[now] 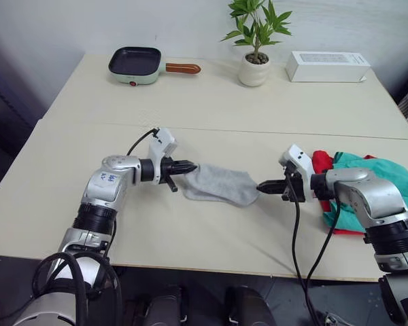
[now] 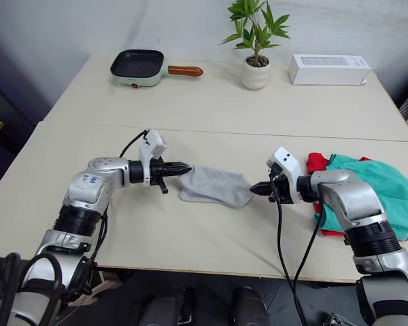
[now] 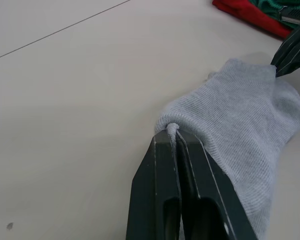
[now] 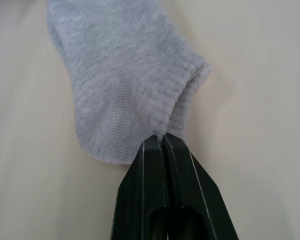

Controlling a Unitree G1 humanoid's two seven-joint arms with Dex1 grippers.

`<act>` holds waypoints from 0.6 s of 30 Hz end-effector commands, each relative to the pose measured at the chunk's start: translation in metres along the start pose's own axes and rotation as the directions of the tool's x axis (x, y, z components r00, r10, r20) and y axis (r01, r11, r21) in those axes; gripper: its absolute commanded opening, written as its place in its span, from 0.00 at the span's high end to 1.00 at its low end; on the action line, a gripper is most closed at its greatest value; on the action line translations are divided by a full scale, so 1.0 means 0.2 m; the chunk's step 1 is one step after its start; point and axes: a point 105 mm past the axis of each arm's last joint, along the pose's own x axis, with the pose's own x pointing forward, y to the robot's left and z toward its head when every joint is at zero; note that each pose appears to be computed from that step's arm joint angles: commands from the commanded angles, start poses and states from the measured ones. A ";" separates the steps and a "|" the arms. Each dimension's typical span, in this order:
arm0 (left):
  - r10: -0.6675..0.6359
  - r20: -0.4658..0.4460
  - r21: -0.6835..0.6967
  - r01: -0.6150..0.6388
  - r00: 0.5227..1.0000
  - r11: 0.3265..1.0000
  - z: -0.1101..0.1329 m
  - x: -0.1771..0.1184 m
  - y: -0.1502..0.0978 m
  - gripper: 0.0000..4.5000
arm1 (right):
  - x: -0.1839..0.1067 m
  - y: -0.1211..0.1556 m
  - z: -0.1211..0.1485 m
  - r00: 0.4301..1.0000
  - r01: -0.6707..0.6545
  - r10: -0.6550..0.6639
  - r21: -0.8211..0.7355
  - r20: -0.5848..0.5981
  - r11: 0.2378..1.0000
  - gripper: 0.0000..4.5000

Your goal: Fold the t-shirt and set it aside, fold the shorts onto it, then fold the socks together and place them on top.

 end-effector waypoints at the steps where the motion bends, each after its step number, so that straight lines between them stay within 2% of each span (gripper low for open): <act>1: 0.019 0.075 0.022 -0.020 0.997 1.000 0.09 -0.06 -0.05 0.99 | -0.05 -0.03 0.16 0.994 0.028 -0.021 -0.062 0.108 0.998 1.00; 9: 0.081 0.104 -0.036 -0.078 0.991 0.996 0.03 -0.03 -0.12 0.99 | -0.05 -0.08 0.20 0.993 0.042 -0.033 -0.076 0.115 0.996 1.00; 18: 0.128 0.083 -0.039 -0.126 0.988 0.991 -0.07 -0.02 -0.11 0.99 | -0.03 -0.09 0.10 0.997 0.044 -0.041 -0.047 0.065 0.998 1.00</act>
